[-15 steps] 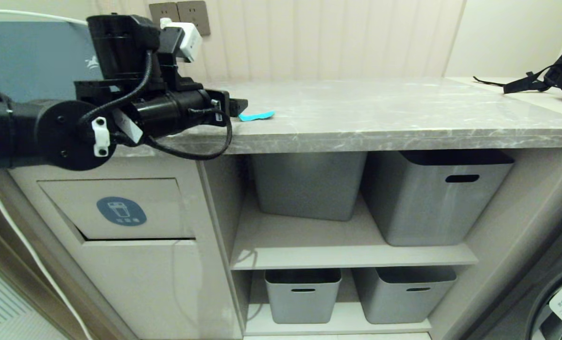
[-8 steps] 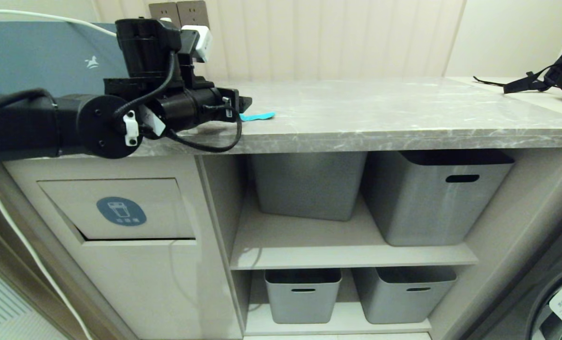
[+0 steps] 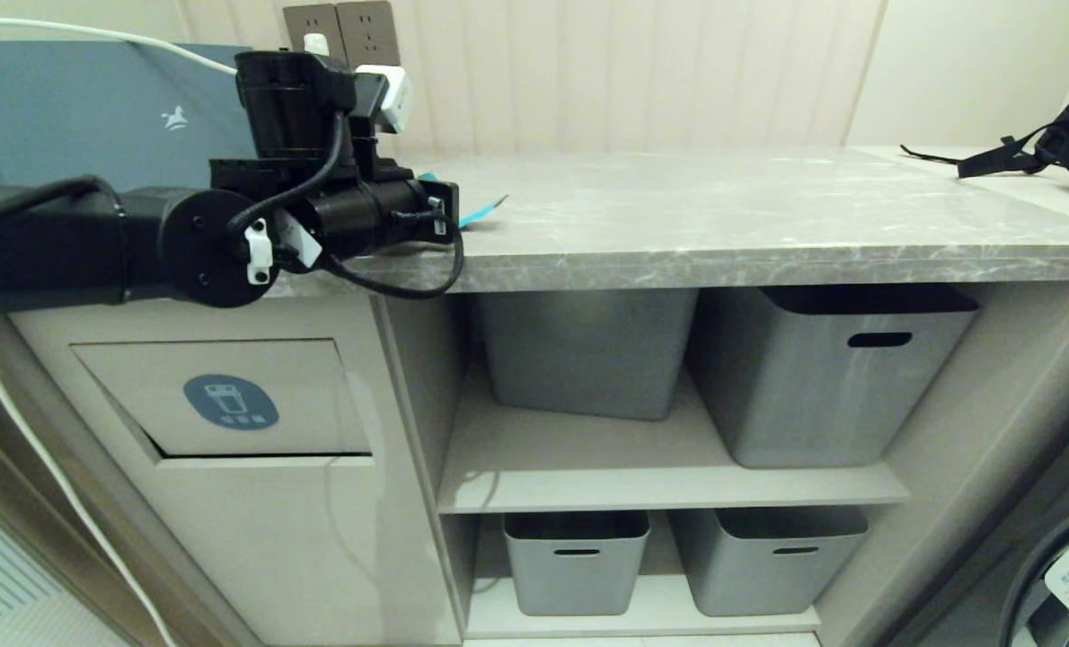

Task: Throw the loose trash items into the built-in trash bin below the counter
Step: Pick up the garbage, then put the garbage in the trash can

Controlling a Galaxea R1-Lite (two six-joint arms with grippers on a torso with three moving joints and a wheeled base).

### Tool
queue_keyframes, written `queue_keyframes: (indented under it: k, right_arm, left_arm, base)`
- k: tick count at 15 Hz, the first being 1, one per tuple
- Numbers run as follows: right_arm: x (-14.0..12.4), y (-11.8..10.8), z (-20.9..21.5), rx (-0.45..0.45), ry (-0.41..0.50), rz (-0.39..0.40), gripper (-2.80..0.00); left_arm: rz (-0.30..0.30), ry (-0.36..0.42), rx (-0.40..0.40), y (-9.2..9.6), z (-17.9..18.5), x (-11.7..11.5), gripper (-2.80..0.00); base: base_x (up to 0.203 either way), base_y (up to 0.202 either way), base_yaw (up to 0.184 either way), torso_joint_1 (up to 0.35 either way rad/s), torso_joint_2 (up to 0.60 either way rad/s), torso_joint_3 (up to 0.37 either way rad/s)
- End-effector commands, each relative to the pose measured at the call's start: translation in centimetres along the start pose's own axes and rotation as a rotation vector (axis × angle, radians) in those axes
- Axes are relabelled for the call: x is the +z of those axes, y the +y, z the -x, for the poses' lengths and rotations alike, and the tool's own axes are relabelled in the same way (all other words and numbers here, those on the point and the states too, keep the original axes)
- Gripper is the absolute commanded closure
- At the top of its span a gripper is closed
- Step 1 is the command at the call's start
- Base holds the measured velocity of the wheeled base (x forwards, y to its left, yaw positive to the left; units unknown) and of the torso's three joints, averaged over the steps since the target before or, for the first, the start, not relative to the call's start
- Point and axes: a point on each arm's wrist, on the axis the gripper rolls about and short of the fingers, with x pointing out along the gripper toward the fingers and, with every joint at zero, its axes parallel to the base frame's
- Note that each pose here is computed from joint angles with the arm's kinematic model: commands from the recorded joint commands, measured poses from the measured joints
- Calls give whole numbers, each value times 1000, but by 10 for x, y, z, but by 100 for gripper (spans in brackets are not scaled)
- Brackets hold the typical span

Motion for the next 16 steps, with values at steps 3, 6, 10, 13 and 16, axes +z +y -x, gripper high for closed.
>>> queue_keyframes:
  k: [3,6,10,13,16]
  right_arm:
    - [0,0,0,0,2,0,0]
    - [0,0,0,0,2,0,0]
    - [0,0,0,0,2,0,0]
    - [0,0,0,0,2,2,0]
    - [0,0,0,0,2,0,0]
  left_arm:
    - [4,-17,3,4,21,9,0]
    - [58,-57,2,10,52,28,0]
    - [128,-44,-23,32,140,32,0]
    - [149,-55,13,66,213,18,0]
    - [147,-11,22,77,284,-24,0]
  base:
    - [0,0,0,0,0,0]
    - [0,0,0,0,0,0]
    - [0,0,0,0,0,0]
    - [0,0,0,0,0,0]
    - [0,0,0,0,0,0]
